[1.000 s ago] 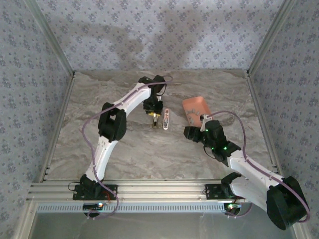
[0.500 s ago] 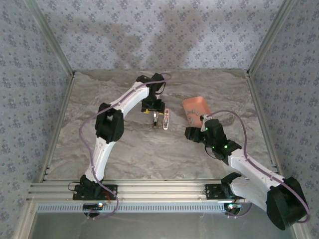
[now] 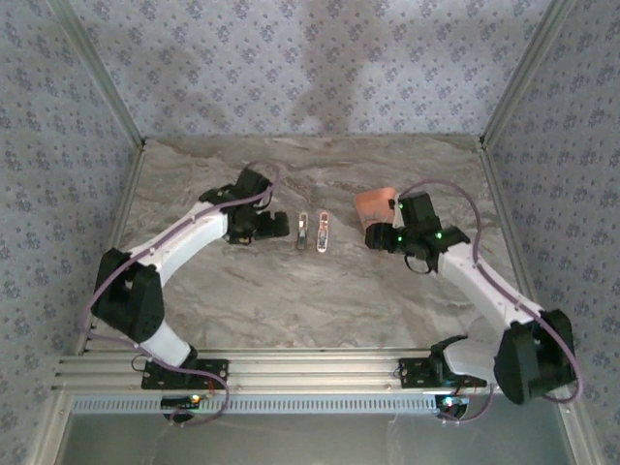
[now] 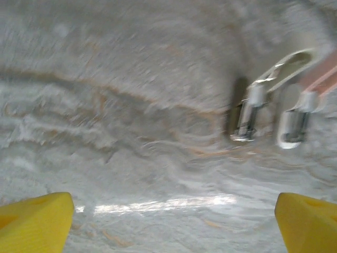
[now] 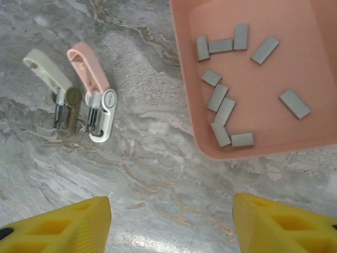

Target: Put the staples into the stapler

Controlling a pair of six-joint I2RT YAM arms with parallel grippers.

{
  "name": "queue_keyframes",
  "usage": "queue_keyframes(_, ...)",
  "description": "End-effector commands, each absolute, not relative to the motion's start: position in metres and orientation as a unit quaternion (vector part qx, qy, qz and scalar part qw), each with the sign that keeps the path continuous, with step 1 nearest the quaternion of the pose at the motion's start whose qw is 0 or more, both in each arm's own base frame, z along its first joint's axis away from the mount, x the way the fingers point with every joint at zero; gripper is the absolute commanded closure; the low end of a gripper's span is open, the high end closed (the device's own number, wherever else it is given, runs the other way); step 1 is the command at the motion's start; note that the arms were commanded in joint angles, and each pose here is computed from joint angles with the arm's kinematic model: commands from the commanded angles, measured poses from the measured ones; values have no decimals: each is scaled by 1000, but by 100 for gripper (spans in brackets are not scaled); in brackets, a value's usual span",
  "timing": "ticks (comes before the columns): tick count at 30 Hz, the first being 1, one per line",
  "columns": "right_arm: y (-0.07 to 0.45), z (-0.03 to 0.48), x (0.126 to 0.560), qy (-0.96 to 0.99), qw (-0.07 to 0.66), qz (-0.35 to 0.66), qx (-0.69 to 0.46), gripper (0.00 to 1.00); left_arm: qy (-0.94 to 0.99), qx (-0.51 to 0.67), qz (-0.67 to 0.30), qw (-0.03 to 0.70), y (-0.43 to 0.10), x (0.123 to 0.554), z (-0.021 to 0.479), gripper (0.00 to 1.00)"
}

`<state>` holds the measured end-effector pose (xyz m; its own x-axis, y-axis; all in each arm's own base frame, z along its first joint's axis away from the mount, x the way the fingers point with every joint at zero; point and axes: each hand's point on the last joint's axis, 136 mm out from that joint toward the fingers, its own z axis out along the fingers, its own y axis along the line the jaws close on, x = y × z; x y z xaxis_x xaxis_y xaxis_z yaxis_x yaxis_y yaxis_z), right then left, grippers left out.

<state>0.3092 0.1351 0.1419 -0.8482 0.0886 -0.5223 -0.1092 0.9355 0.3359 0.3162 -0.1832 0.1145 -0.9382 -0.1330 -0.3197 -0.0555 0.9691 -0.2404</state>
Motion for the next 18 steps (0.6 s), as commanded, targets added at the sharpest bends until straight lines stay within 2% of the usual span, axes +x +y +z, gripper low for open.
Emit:
queue_keyframes(1, 125, 130, 306, 967, 197, 162, -19, 36, 963, -97, -156, 199, -178, 314, 110, 2)
queue_keyframes(5, 125, 118, 325, 978, 147, 146, -31, 36, 962, -113, -151, 199, -162, 301, 101, 2)
queue_keyframes(10, 129, 106, 358, 984, 124, 120, -51, 36, 963, -118, -143, 194, -151, 295, 92, 2)
queue_keyframes(18, 145, 73, 381, 989, 71, 107, -75, 37, 964, -123, -135, 194, -145, 296, 86, 2)
